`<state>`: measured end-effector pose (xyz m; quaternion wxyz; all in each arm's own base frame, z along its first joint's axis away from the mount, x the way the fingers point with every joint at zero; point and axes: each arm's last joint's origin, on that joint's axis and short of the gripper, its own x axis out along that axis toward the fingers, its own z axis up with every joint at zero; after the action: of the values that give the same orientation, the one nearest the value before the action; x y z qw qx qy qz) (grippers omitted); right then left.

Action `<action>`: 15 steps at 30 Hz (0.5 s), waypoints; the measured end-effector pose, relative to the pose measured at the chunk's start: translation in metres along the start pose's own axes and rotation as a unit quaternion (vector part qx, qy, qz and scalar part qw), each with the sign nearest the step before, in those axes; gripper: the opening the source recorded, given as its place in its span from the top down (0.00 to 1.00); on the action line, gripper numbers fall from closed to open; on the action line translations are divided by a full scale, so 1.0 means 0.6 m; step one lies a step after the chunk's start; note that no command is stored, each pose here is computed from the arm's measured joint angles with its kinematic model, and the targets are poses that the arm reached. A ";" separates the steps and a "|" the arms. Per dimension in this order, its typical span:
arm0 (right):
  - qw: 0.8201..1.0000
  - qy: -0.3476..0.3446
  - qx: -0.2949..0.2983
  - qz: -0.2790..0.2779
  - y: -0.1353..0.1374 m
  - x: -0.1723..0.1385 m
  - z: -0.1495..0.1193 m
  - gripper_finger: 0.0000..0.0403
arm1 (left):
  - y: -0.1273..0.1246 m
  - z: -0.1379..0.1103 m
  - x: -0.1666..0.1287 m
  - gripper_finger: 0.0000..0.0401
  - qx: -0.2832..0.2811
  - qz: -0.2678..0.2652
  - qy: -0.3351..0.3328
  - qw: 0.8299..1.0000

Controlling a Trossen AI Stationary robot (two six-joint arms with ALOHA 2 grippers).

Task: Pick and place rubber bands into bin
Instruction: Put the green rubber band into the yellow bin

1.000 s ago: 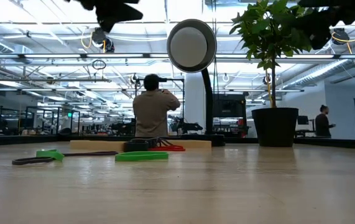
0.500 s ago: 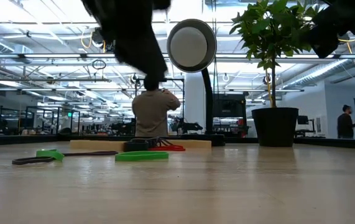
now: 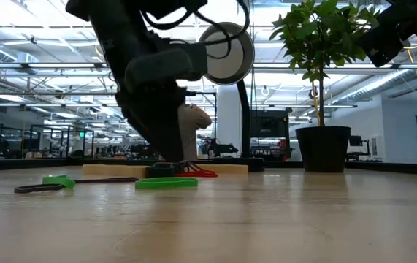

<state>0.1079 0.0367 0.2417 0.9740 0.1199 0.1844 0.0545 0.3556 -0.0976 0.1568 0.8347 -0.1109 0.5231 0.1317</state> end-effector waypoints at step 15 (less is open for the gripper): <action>1.000 0.001 -0.012 -0.002 0.000 0.000 0.000 0.52 | 0.003 -0.009 0.041 0.51 -0.021 -0.021 0.058 0.998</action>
<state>0.1078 0.0366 0.2413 0.9753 0.1074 0.1851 0.0552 0.3605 -0.0951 0.1318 0.8032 -0.1464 0.5651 0.1182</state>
